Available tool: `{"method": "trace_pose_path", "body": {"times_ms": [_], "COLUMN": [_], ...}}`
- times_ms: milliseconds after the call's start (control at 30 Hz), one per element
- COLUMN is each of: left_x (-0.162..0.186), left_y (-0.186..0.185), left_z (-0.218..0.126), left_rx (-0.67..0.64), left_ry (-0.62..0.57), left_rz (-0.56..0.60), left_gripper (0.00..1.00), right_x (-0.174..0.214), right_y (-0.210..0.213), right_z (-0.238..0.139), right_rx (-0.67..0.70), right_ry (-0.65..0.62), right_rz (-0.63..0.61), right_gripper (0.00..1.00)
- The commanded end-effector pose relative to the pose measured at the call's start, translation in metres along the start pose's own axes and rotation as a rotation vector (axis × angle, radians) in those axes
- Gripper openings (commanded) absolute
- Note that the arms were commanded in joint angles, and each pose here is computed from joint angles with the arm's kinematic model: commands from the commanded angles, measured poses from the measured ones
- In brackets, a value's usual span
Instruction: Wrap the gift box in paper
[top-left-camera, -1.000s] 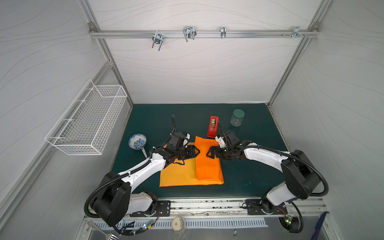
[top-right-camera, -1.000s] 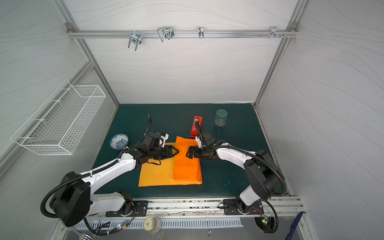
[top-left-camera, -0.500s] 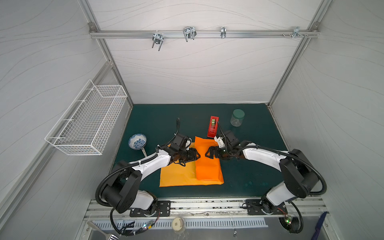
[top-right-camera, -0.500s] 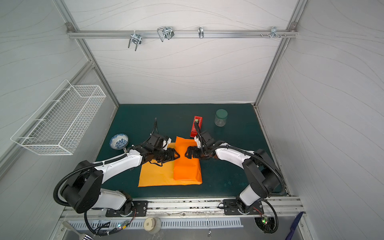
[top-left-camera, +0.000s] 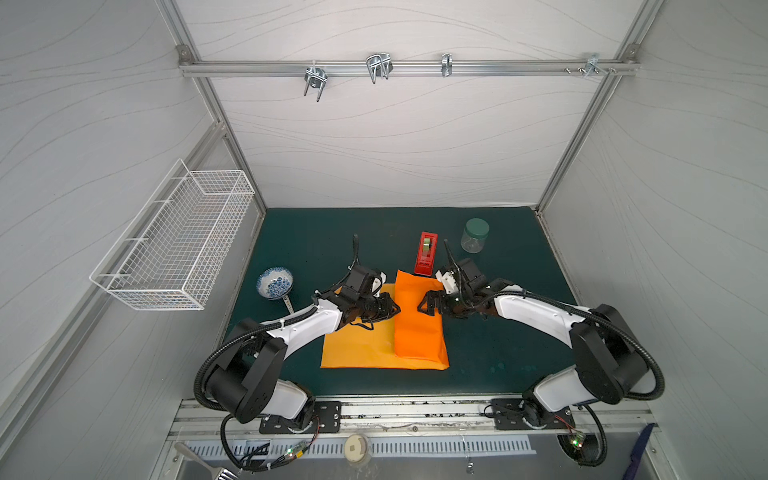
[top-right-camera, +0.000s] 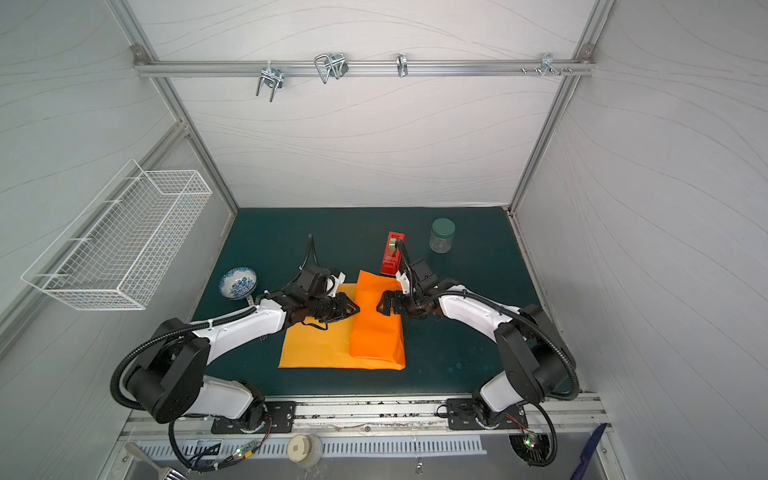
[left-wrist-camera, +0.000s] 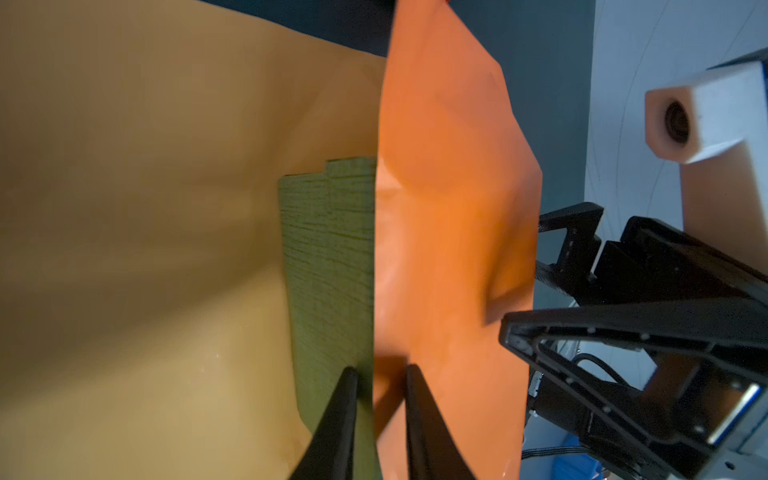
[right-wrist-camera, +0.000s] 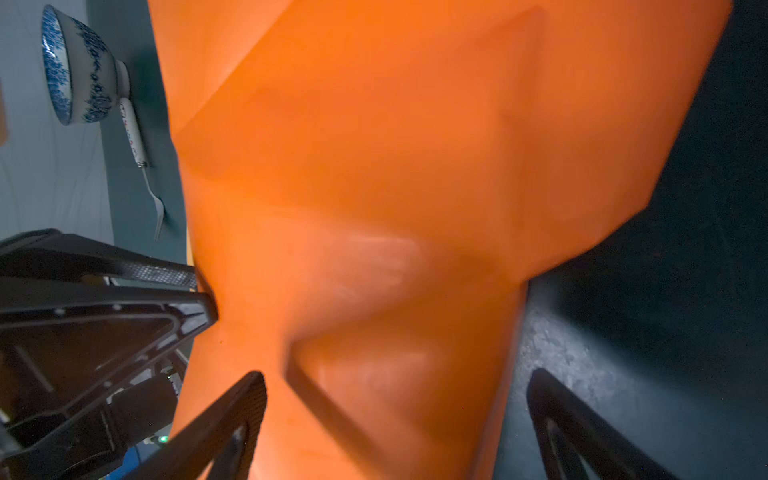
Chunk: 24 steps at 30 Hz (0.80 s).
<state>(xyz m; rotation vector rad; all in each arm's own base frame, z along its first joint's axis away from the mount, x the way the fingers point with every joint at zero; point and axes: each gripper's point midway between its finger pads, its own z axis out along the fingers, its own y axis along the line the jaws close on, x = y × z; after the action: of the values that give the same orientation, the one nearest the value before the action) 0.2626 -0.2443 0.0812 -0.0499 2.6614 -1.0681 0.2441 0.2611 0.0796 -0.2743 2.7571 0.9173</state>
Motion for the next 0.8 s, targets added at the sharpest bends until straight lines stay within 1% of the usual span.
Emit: {"method": "trace_pose_path", "body": {"times_ms": [0, 67, 167, 267, 367, 400, 500, 600, 767], "left_x": [0.011, 0.012, 0.010, 0.005, -0.001, -0.004, -0.008, -0.010, -0.011], "left_y": [0.011, 0.012, 0.013, 0.011, 0.004, 0.001, -0.002, -0.001, -0.004], "left_z": [0.009, 0.010, 0.009, 0.005, -0.002, -0.005, -0.012, -0.013, -0.012], "left_rx": [-0.012, -0.019, -0.031, -0.033, -0.022, -0.016, -0.027, -0.043, -0.027], "left_ry": [0.041, 0.046, 0.038, 0.011, -0.022, -0.032, -0.053, -0.052, -0.043], "left_rz": [-0.052, -0.053, -0.052, -0.052, -0.046, -0.041, -0.022, -0.009, -0.008], "left_gripper": [0.20, 0.21, 0.22, 0.27, 0.38, 0.44, 0.57, 0.63, 0.69], "right_x": [0.012, 0.010, 0.009, 0.011, 0.016, 0.017, 0.017, 0.016, 0.014], "right_y": [0.003, 0.002, 0.004, 0.000, -0.006, -0.006, -0.005, -0.003, 0.003], "right_z": [-0.002, 0.001, 0.006, 0.012, 0.018, 0.019, 0.021, 0.021, 0.022], "right_rx": [-0.036, -0.036, -0.051, -0.038, -0.027, -0.030, -0.043, -0.049, -0.078], "right_ry": [0.048, 0.053, 0.062, 0.081, 0.098, 0.101, 0.104, 0.104, 0.104], "right_rz": [-0.021, -0.019, -0.015, -0.011, -0.003, 0.002, 0.010, 0.008, 0.008], "right_gripper": [0.98, 0.96, 0.90, 0.86, 0.81, 0.80, 0.79, 0.79, 0.76]}}
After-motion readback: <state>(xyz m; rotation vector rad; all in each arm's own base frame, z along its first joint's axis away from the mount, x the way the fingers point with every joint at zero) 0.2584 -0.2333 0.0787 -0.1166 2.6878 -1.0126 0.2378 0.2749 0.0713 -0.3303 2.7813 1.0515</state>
